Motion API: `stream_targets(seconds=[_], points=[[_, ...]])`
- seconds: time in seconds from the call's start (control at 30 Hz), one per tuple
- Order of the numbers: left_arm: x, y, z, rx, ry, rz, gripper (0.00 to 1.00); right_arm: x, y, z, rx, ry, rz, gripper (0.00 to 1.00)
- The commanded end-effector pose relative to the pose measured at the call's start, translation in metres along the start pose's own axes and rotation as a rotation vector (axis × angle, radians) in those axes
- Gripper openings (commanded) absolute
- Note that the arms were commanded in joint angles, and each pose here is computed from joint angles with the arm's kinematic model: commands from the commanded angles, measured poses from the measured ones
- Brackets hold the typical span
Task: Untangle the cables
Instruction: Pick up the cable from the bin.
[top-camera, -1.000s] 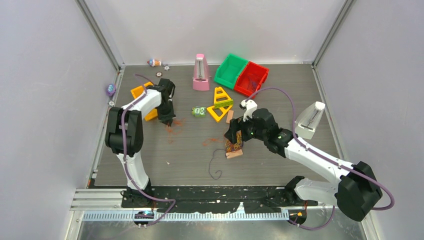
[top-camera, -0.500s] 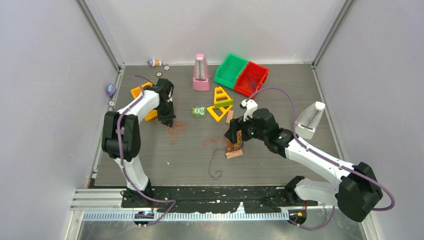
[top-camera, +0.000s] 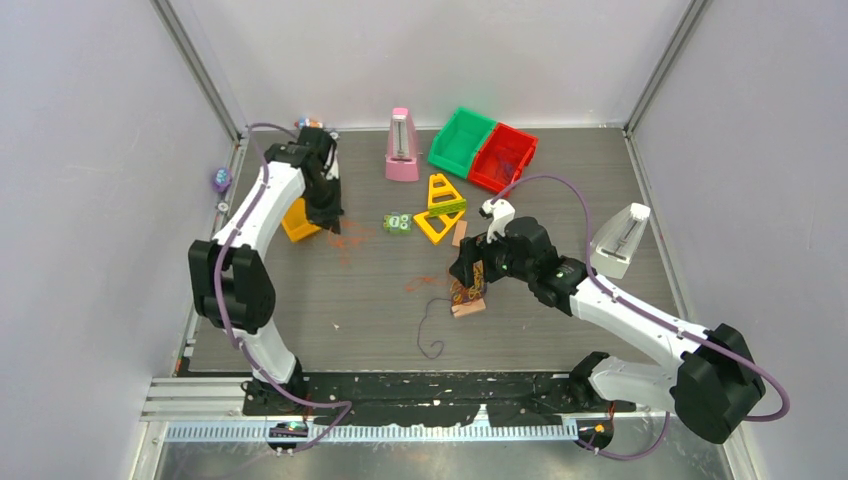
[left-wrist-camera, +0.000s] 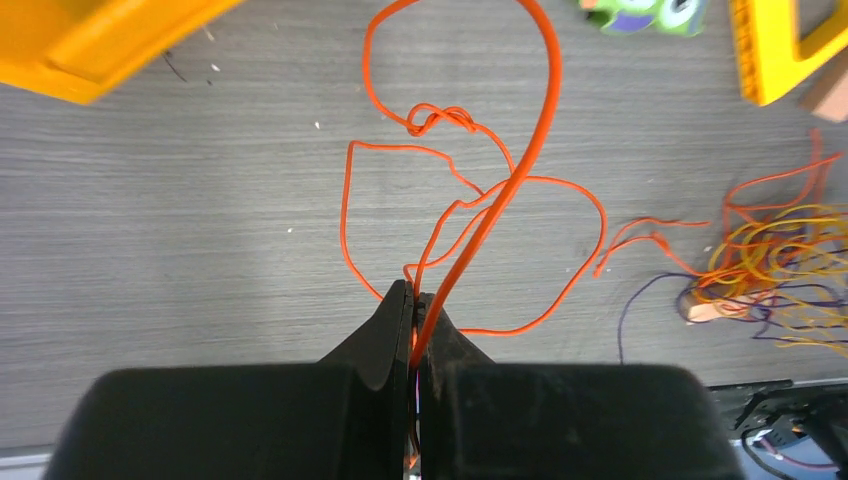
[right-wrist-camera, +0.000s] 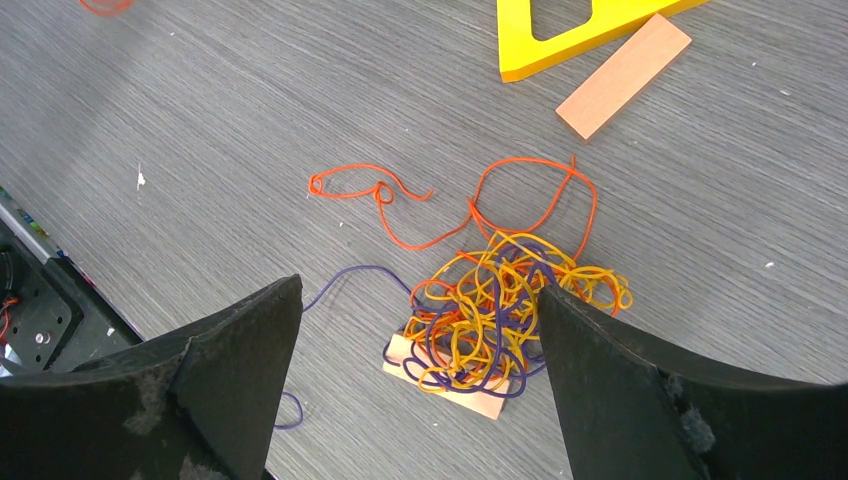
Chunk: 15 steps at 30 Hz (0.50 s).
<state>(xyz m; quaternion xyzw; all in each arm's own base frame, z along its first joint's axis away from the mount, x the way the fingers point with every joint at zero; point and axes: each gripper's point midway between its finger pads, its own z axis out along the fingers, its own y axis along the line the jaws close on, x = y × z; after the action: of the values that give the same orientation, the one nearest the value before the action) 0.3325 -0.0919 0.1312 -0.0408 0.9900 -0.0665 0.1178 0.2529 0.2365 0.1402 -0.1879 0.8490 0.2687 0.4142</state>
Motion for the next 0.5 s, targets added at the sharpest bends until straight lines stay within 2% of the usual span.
stream_targets(seconds=[0.0,0.27,0.47], points=[[-0.018,0.000,-0.061,0.008,-0.104,0.025,0.00,-0.022,0.007,0.000,-0.021,-0.048,-0.009,0.92],[-0.064,0.017,-0.124,0.048,-0.251,-0.061,0.00,-0.023,0.006,-0.002,-0.015,-0.048,-0.012,0.92],[-0.098,0.046,-0.138,0.021,-0.300,-0.146,0.00,-0.024,0.006,-0.005,-0.010,-0.049,-0.013,0.92]])
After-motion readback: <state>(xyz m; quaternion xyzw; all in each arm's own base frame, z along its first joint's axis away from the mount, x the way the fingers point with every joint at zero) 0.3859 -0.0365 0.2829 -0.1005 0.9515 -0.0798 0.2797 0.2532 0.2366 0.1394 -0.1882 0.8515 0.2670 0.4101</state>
